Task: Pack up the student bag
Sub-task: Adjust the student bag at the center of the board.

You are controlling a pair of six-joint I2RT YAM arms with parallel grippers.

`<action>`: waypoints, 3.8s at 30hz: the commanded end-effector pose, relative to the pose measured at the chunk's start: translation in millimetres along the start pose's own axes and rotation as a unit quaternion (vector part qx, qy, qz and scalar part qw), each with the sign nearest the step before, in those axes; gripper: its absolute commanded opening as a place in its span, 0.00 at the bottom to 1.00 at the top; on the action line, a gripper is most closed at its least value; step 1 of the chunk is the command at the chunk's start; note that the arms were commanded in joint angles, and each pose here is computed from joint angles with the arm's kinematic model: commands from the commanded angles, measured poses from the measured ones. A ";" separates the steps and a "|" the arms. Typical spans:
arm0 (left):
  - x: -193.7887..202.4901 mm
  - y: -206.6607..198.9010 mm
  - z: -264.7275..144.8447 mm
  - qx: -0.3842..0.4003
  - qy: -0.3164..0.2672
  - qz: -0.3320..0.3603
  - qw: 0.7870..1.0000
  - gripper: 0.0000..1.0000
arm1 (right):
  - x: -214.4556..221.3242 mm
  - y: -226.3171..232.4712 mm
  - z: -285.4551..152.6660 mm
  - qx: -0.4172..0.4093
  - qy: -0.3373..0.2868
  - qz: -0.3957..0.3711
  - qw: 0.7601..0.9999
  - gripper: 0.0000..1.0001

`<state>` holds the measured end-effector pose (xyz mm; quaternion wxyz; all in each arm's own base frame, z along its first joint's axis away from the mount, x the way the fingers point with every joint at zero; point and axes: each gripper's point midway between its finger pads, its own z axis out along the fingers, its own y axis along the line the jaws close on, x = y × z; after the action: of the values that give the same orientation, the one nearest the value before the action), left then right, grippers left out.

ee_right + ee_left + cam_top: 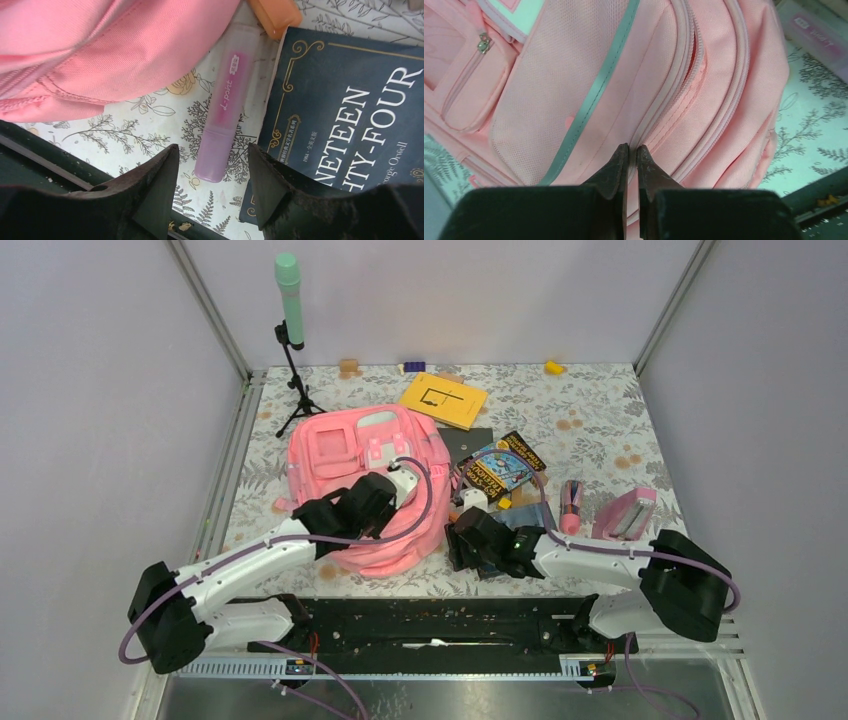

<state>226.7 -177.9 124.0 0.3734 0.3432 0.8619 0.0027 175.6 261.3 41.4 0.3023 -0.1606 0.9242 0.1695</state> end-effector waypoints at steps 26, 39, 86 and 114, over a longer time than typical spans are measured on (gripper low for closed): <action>-31.9 -24.8 -6.8 0.128 -0.030 -0.052 0.990 0.06 | 31.5 -22.6 20.5 0.120 0.045 -0.020 0.992 0.60; -26.3 -20.4 0.8 0.108 -0.017 -0.051 0.993 0.30 | 31.5 -20.5 22.7 0.113 0.040 -0.017 0.993 0.53; -62.2 -17.2 43.1 -0.065 -0.032 0.012 0.997 0.76 | -9.7 -26.1 -20.1 0.091 -0.069 0.029 0.993 0.04; -60.8 19.2 31.5 -0.214 -0.027 0.072 0.974 0.66 | -12.4 -24.1 -25.6 0.073 -0.088 0.051 0.992 0.03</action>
<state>270.8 -223.1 117.9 0.4151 0.3547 0.8255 0.1429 175.2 226.6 51.9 0.3611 -0.0967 0.9204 0.1142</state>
